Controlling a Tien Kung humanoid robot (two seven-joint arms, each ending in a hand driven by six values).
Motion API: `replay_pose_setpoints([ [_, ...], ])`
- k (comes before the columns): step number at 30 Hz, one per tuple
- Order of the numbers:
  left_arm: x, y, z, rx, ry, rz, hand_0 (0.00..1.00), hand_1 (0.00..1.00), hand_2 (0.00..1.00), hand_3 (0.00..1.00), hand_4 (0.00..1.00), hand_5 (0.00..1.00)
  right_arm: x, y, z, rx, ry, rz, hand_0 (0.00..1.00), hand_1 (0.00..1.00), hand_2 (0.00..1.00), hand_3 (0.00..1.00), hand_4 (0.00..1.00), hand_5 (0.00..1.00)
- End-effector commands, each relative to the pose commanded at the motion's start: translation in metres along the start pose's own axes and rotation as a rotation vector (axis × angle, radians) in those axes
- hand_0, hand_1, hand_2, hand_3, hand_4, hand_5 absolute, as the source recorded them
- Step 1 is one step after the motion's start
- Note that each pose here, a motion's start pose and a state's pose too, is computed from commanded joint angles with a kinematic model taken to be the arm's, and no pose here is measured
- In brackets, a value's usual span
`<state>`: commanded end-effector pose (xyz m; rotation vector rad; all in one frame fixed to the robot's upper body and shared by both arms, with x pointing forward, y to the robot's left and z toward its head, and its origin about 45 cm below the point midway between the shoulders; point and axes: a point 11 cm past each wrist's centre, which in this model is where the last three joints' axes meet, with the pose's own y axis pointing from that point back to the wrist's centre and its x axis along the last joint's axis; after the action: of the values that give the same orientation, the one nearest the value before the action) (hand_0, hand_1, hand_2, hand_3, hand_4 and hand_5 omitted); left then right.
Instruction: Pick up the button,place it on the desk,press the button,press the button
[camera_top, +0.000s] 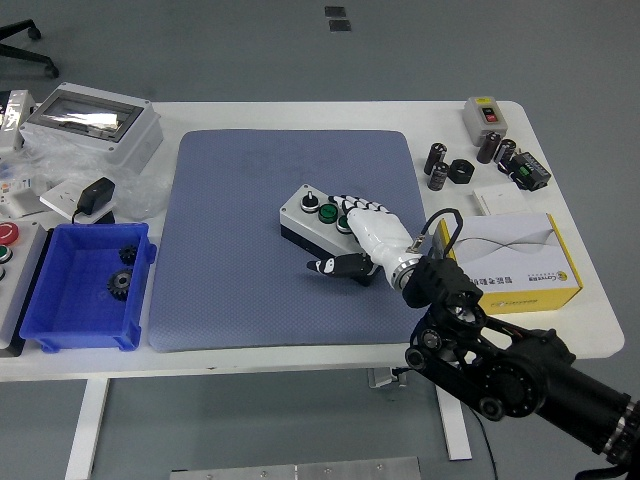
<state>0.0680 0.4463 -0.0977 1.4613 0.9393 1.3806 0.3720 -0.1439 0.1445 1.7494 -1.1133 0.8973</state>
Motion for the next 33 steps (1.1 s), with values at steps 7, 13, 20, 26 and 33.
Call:
replay_pose_setpoints([
  [7, 0.000, 0.000, 0.001, -0.004, -0.001, -0.002, 0.655, 0.594, 0.518, 0.606, 0.545, 0.107, 0.000, 0.000, 0.003, 0.000, -0.010, 0.033, 0.998, 0.998, 0.998, 0.998, 0.998, 0.567],
  [13, -0.002, 0.000, 0.001, -0.010, -0.001, -0.009, 0.655, 0.592, 0.518, 0.606, 0.543, 0.106, -0.002, 0.001, 0.004, 0.003, -0.016, 0.046, 0.998, 0.998, 0.998, 0.998, 0.998, 0.568],
  [20, -0.003, 0.000, 0.004, -0.028, 0.001, -0.025, 0.655, 0.593, 0.518, 0.604, 0.542, 0.106, -0.011, 0.001, 0.008, -0.012, 0.013, 0.012, 0.763, 0.986, 0.998, 0.998, 0.998, 0.554],
  [26, -0.004, 0.000, 0.006, -0.047, 0.001, -0.038, 0.655, 0.590, 0.517, 0.600, 0.538, 0.102, -0.012, 0.000, 0.012, -0.022, 0.019, 0.015, 0.534, 0.902, 0.998, 0.998, 0.998, 0.490],
  [33, -0.005, 0.000, 0.008, -0.059, 0.003, -0.045, 0.655, 0.588, 0.517, 0.596, 0.533, 0.090, -0.007, 0.000, 0.012, -0.013, -0.007, 0.058, 0.477, 0.878, 0.998, 0.998, 0.998, 0.488],
])
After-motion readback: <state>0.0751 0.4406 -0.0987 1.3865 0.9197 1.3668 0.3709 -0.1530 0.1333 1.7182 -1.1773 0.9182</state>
